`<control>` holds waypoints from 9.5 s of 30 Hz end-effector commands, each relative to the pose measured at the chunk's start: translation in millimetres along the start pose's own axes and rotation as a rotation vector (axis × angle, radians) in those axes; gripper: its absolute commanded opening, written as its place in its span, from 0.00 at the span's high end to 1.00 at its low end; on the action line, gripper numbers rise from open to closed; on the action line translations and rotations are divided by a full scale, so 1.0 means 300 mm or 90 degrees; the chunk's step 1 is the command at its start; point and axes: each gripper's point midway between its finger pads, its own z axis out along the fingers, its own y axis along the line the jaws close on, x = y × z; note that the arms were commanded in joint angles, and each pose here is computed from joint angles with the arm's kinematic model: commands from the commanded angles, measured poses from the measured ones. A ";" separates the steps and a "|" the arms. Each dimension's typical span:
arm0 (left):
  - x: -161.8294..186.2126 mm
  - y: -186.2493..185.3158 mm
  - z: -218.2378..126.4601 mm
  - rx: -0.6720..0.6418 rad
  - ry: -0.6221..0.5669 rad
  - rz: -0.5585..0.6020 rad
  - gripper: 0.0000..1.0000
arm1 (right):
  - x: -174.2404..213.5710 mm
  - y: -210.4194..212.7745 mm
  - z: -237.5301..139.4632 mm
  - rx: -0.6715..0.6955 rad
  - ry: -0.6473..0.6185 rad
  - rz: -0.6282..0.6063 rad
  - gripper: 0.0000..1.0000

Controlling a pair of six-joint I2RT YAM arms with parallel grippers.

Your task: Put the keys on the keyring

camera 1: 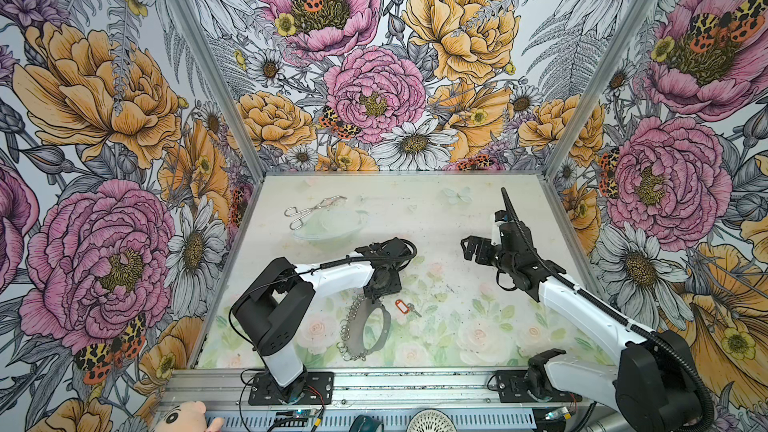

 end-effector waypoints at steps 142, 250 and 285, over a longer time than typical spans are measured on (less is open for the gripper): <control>-0.312 -0.201 0.011 0.099 -0.086 0.111 0.71 | 0.208 0.192 -0.087 0.119 0.037 -0.246 0.01; 0.073 -0.214 -0.634 0.487 -0.428 0.665 1.00 | 0.252 0.702 -0.289 -0.600 0.025 -0.456 0.56; 0.132 -0.219 -0.718 0.607 -0.477 0.692 1.00 | 0.319 0.735 -0.380 -0.741 0.045 -0.460 0.95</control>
